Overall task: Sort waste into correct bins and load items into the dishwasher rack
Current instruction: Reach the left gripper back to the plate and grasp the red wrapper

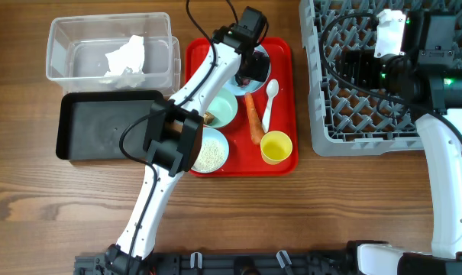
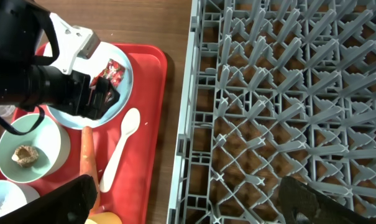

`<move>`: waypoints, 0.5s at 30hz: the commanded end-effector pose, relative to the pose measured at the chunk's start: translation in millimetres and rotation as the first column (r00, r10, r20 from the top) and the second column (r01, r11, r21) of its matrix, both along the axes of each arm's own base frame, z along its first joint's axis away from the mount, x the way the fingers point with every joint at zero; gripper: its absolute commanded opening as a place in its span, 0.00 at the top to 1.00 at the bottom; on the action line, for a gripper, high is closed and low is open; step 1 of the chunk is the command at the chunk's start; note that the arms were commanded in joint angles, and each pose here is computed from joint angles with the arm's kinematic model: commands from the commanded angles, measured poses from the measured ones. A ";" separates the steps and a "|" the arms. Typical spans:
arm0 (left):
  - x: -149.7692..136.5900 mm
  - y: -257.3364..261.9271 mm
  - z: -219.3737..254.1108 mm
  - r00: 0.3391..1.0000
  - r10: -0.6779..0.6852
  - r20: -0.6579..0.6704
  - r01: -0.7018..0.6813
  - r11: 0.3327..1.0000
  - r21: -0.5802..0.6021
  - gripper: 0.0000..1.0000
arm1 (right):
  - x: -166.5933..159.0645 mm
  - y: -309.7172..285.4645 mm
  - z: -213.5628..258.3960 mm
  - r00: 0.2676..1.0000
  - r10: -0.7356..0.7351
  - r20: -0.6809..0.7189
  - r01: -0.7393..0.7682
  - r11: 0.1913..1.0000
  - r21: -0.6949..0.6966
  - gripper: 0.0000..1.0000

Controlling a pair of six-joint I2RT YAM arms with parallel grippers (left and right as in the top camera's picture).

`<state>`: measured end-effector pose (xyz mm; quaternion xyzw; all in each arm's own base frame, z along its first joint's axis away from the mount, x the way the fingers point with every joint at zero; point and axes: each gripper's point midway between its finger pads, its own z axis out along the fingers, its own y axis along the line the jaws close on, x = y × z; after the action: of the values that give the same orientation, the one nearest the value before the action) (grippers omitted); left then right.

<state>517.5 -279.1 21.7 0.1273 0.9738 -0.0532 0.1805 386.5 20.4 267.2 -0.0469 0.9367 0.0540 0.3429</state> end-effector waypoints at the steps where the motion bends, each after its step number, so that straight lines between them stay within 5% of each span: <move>1: 6.4 -0.7 0.7 1.000 -0.001 0.026 0.001 1.000 0.002 0.03 | 3.9 -1.0 4.6 1.000 -0.012 0.009 0.012 1.000 -0.004 0.03; 5: 4.9 2.0 -15.0 1.000 0.002 0.003 -0.002 1.000 0.015 0.15 | 3.9 -0.9 4.7 1.000 -0.012 0.009 0.012 1.000 -0.003 0.03; 10: 5.2 1.8 -15.9 1.000 0.002 0.003 -0.002 1.000 0.015 0.62 | 3.9 -0.9 4.7 1.000 -0.013 0.009 0.013 1.000 -0.002 0.05; 14: 5.2 1.8 -15.9 1.000 0.002 0.003 -0.002 1.000 0.015 0.73 | 3.9 -0.9 4.6 1.000 -0.015 0.008 0.015 1.000 -0.001 0.05; 15: 5.3 1.8 -15.8 1.000 0.002 0.004 -0.002 1.000 0.015 0.92 | 3.9 -0.9 4.6 1.000 -0.015 0.009 0.015 1.000 -0.001 0.05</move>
<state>521.7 -279.3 15.2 0.1280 0.9729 -0.0509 0.1856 386.5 20.0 267.1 -0.0444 0.9369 0.0535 0.3427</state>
